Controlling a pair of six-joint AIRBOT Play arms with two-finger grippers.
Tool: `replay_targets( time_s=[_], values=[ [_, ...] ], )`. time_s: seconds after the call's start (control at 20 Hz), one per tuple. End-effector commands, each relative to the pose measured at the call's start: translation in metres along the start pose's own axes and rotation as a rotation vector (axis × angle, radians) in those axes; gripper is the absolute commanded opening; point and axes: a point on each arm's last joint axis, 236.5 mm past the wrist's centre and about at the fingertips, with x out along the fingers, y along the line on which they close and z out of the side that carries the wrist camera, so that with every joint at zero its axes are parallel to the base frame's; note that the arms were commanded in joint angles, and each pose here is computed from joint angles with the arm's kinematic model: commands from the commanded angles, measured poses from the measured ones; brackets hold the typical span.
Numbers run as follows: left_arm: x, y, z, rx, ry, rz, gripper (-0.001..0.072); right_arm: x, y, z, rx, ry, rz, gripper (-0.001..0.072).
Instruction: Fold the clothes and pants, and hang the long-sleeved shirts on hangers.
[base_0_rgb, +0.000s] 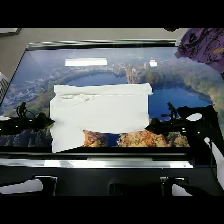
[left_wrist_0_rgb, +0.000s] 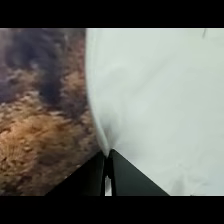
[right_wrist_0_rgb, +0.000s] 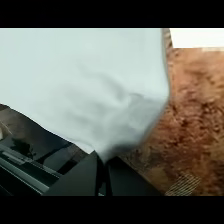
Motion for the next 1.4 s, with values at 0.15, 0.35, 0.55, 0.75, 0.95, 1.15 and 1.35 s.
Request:
replay_targets(
  time_s=[0.15, 0.35, 0.55, 0.75, 0.95, 1.15, 1.35],
  values=[
    [-0.069, -0.106, 0.077, 0.199, -0.189, -0.083, 0.0016, -0.081, 0.096, 0.084, -0.295, -0.193, 0.048, 0.0025],
    [-0.188, -0.248, 0.125, 0.478, -0.485, -0.119, 0.0016, -0.196, 0.203, 0.137, -0.584, -0.491, 0.017, 0.0025],
    [-0.352, -0.346, 0.097, 0.668, -0.870, 0.018, 0.0016, -0.325, 0.305, 0.106, -0.859, -0.806, -0.071, 0.0025],
    [-0.478, -0.366, 0.010, 0.652, -1.196, 0.139, 0.0016, -0.419, 0.349, 0.019, -0.980, -1.085, -0.195, 0.0026],
    [-0.523, -0.365, -0.063, 0.659, -1.321, 0.179, 0.0016, -0.468, 0.350, -0.046, -0.943, -1.257, -0.280, 0.0026],
    [-0.505, -0.358, -0.059, 0.647, -1.255, 0.173, 0.0017, -0.459, 0.345, -0.040, -0.925, -1.218, -0.274, 0.0026],
    [-0.419, -0.345, -0.002, 0.648, -0.993, 0.110, 0.0018, -0.396, 0.302, 0.033, -0.794, -0.943, -0.278, 0.0026]
  ],
)
